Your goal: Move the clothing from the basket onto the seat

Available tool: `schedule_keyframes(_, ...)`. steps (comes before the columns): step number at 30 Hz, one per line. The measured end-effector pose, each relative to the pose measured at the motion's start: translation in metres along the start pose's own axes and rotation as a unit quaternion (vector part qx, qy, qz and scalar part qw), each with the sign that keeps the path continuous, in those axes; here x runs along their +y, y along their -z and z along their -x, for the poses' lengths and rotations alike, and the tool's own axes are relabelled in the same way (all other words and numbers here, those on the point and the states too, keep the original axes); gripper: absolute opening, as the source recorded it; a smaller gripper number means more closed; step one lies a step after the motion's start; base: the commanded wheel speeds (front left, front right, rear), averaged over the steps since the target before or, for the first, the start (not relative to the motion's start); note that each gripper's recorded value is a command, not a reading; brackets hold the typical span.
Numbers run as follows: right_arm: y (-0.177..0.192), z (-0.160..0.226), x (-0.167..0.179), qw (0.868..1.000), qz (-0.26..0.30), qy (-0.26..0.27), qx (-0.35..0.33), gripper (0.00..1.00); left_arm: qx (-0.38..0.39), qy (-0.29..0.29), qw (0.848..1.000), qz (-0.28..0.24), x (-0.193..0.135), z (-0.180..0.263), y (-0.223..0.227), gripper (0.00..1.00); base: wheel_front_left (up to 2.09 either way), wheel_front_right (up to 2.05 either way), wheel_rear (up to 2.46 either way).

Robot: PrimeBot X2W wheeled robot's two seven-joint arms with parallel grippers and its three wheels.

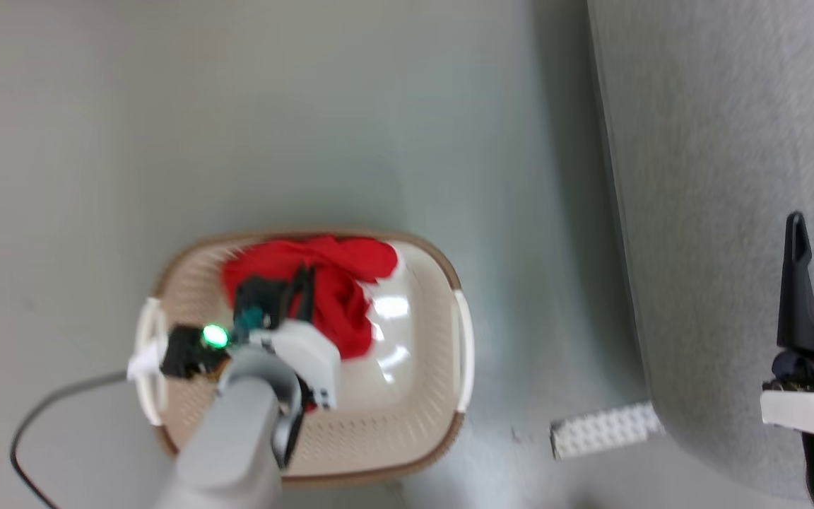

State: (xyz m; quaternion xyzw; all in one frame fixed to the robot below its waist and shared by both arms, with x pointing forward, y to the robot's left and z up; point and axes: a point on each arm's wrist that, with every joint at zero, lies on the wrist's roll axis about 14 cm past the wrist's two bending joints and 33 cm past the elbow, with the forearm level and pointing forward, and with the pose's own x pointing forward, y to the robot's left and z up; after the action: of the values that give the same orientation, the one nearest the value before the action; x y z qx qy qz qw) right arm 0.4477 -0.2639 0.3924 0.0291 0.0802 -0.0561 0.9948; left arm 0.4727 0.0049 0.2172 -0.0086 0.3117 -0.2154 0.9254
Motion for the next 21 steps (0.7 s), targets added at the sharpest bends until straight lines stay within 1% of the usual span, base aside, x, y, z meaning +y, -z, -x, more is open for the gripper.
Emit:
schedule_keyframes(7,-0.038,0.018,0.009,0.999,-0.01,-0.013,-0.042,1.0,-0.073,-0.015,0.997,0.019,-0.007,0.058,-0.049,0.0,0.0,0.0,0.0)
schedule_keyframes(11,-0.054,0.031,0.021,0.998,-0.016,-0.03,-0.059,1.0,-0.116,-0.04,0.992,0.028,-0.003,0.094,-0.074,0.0,0.0,0.0,0.0)
schedule_keyframes(17,-0.069,0.057,0.041,0.995,-0.018,-0.062,-0.075,1.0,-0.18,-0.07,0.981,0.032,0.001,0.15,-0.104,0.0,0.0,0.0,0.0)
schedule_keyframes(21,-0.081,0.075,0.05,0.993,-0.022,-0.075,-0.091,1.0,-0.234,-0.093,0.968,0.027,0.009,0.19,-0.127,0.0,0.0,0.0,0.0)
